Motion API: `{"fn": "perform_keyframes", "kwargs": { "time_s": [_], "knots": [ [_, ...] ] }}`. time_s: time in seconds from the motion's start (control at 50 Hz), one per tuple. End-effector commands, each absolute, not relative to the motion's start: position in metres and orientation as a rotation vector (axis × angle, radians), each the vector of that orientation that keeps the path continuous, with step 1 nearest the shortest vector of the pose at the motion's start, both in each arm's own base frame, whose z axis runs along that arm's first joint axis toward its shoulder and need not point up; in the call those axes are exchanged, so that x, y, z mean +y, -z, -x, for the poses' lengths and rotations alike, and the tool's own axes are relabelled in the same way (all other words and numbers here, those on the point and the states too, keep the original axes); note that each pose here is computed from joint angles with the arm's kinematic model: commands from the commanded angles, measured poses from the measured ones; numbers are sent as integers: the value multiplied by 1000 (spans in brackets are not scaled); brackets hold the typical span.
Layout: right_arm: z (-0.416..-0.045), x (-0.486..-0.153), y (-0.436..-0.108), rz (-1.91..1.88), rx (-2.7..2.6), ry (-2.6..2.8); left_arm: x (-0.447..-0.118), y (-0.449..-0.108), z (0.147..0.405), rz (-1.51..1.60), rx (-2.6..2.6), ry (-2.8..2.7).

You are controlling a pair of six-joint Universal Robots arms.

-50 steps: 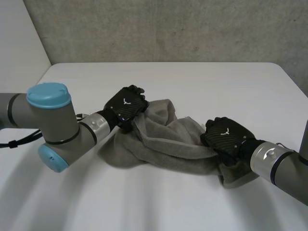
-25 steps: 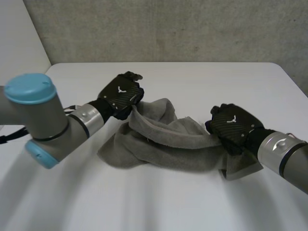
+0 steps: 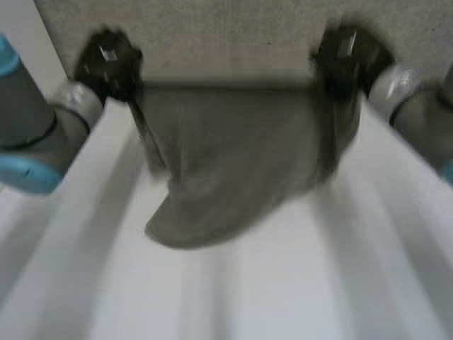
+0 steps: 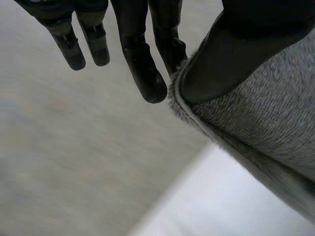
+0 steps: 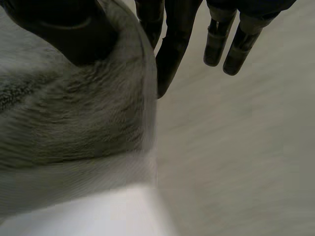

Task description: Fold the towel.

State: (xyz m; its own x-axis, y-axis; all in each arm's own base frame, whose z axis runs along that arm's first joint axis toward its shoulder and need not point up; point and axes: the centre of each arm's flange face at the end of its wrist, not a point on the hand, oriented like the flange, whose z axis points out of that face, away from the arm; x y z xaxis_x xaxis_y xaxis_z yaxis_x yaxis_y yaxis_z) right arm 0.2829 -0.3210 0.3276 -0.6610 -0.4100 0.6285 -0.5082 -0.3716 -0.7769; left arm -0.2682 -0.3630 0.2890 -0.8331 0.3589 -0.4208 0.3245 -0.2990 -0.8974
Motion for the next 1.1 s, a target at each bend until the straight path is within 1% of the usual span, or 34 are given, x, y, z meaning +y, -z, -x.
{"fn": "perform_keyframes", "kwargs": {
  "time_s": [0.02,0.04,0.06,0.08,0.1,0.12,0.14,0.16,0.18,0.2,0.22,0.24,0.26,0.28,0.3,0.32,0.34,0.36,0.38,0.4,0.42,0.44,0.46,0.48,0.5,0.52,0.54,0.56,0.58,0.6,0.64,0.72,0.98,1.1],
  "knots": [
    [-270,-303,-467,-699,-1220,-2906,-322,-445,269,496,-1099,-2820],
    [-270,-303,-467,-699,-1220,-2906,-322,-445,269,496,-1098,-2821],
    [-267,-306,-458,-734,-1269,-2872,-307,-463,262,466,-972,-2839],
    [-266,-308,-444,-802,-1349,-2830,-298,-470,259,475,-898,-2835],
    [-266,-308,-444,-803,-1350,-2829,-298,-470,258,475,-897,-2835],
    [-266,-308,-427,-879,-1452,-2778,-299,-461,259,541,-901,-2800],
    [-267,-305,-407,-967,-1570,-2714,-299,-460,259,542,-901,-2800],
    [-267,-305,-407,-968,-1572,-2714,-301,-445,262,627,-948,-2746],
    [-269,-301,-392,-1032,-1654,-2667,-301,-445,262,627,-948,-2746],
    [-269,-297,-373,-1094,-1742,-2608,-302,-410,267,754,-1070,-2627],
    [-269,-297,-373,-1094,-1743,-2607,-301,-387,270,806,-1144,-2557],
    [-268,-295,-355,-1140,-1803,-2558,-301,-387,270,806,-1145,-2556],
    [-265,-293,-337,-1172,-1854,-2501,-300,-358,272,860,-1234,-2476],
    [-264,-293,-337,-1172,-1855,-2501,-299,-332,272,898,-1311,-2415],
    [-259,-292,-320,-1190,-1894,-2447,-299,-332,272,898,-1312,-2415],
    [-259,-292,-320,-1190,-1894,-2447,-298,-306,271,934,-1394,-2364],
    [-254,-291,-304,-1207,-1928,-2396,-298,-305,271,934,-1395,-2364],
    [-250,-290,-288,-1228,-1961,-2344,-296,-280,270,975,-1471,-2319],
    [-250,-290,-288,-1228,-1961,-2343,-295,-255,266,1017,-1554,-2273],
    [-248,-287,-273,-1249,-1987,-2300,-295,-255,266,1017,-1555,-2272],
    [-246,-284,-258,-1268,-2013,-2257,-293,-229,261,1064,-1638,-2222],
    [-246,-284,-258,-1268,-2013,-2257,-291,-203,256,1108,-1722,-2164],
    [-245,-279,-245,-1290,-2040,-2217,-291,-203,256,1109,-1723,-2163],
    [-243,-275,-230,-1311,-2077,-2168,-288,-181,253,1157,-1790,-2107],
    [-243,-275,-230,-1311,-2077,-2168,-284,-161,251,1203,-1844,-2049],
    [-243,-271,-216,-1332,-2112,-2124,-284,-161,251,1203,-1845,-2049],
    [-243,-271,-216,-1332,-2112,-2124,-280,-145,251,1244,-1880,-2006],
    [-242,-267,-202,-1350,-2152,-2078,-280,-145,251,1244,-1881,-2005],
    [-242,-262,-191,-1371,-2190,-2037,-277,-133,251,1273,-1912,-1972],
    [-242,-262,-191,-1371,-2190,-2037,-276,-128,251,1293,-1925,-1954],
    [-243,-256,-173,-1400,-2261,-1968,-275,-126,251,1299,-1934,-1943],
    [-243,-256,-168,-1406,-2277,-1951,-275,-125,251,1289,-1956,-1952],
    [-240,-257,-180,-1374,-2248,-1979,-282,-129,241,1211,-2081,-2041],
    [-238,-255,-189,-1344,-2261,-1991,-282,-131,243,1193,-2084,-2050]
  ]
}}
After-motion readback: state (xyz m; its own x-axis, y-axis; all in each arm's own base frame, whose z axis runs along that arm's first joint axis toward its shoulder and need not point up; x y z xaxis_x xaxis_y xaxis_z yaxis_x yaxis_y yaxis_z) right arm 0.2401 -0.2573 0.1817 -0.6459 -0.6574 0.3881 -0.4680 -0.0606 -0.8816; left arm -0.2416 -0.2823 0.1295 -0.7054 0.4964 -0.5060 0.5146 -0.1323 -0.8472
